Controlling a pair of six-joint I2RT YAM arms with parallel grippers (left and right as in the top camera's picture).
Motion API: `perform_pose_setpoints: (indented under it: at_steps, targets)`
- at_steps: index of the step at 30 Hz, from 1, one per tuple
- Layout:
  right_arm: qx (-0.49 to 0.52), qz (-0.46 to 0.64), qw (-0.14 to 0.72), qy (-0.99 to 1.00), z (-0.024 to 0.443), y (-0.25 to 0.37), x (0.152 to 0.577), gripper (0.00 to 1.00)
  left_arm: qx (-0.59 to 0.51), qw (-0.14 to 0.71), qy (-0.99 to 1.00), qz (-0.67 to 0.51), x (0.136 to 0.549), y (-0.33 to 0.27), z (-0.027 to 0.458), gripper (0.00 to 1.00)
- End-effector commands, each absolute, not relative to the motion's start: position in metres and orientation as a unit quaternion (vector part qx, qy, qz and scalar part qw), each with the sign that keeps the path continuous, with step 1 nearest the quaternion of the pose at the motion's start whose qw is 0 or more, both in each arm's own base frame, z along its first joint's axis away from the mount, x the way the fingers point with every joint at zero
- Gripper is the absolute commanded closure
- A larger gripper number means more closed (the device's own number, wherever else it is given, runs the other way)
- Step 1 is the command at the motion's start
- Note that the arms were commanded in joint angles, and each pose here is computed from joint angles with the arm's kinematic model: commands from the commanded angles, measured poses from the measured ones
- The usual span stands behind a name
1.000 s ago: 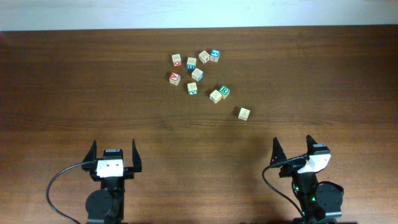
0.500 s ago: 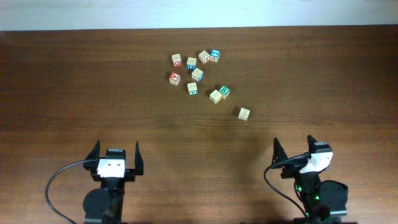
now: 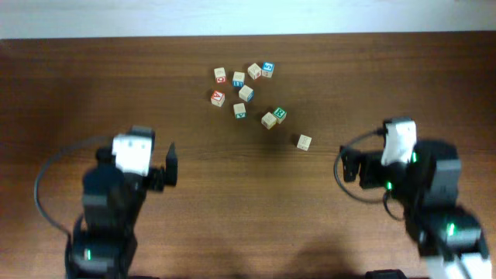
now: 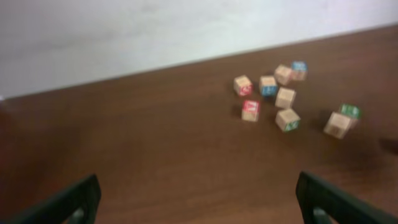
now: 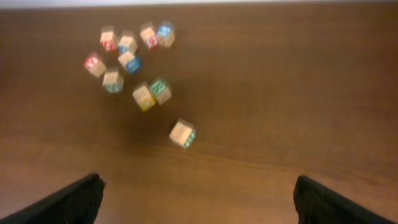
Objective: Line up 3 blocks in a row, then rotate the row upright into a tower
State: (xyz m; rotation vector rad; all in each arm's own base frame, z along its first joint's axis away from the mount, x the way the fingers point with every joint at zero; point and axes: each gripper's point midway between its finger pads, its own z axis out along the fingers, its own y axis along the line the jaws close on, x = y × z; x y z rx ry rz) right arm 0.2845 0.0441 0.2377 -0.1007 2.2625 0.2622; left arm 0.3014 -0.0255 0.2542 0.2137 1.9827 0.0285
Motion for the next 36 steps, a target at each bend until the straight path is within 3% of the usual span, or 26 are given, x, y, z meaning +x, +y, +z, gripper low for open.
perform_pose_setpoints:
  at_steps: [1,4,9,10,13,16,19,21,33,36]
  targets:
    - [-0.05,0.141,0.342,0.928,0.246,0.057,0.305,0.02,0.112,0.462,0.879,-0.031,0.332,-0.044,0.258,0.01]
    - [-0.045,0.172,0.251,0.951,0.236,0.068,0.322,0.02,0.116,0.364,0.923,-0.043,0.358,-0.049,0.246,0.01]
    - [-0.049,0.276,0.2,0.939,0.212,0.104,0.353,0.0,0.124,0.296,0.944,-0.077,0.382,-0.063,0.221,0.01]
    - [-0.045,0.281,0.191,0.939,0.204,0.109,0.359,0.1,0.123,0.286,0.947,-0.077,0.384,-0.063,0.213,0.01]
    - [0.046,0.225,0.136,0.964,0.15,0.114,0.379,0.16,0.121,0.261,0.954,-0.082,0.387,-0.064,0.195,0.01]
    - [0.156,0.109,0.107,0.976,0.104,0.104,0.384,0.2,0.121,0.256,0.956,-0.082,0.39,-0.064,0.19,0.01]
    - [0.187,0.068,0.098,0.975,0.078,0.111,0.385,0.24,0.121,0.259,0.955,-0.081,0.392,-0.064,0.19,0.01]
    - [0.201,0.06,0.087,0.974,0.061,0.117,0.387,0.33,0.121,0.26,0.955,-0.081,0.392,-0.064,0.191,0.01]
    - [0.164,0.037,0.091,0.982,0.033,0.113,0.398,0.62,0.121,0.26,0.955,-0.081,0.392,-0.064,0.191,0.01]
    - [0.144,0.036,0.095,0.984,0.032,0.114,0.4,0.62,0.121,0.26,0.955,-0.081,0.392,-0.064,0.191,0.01]
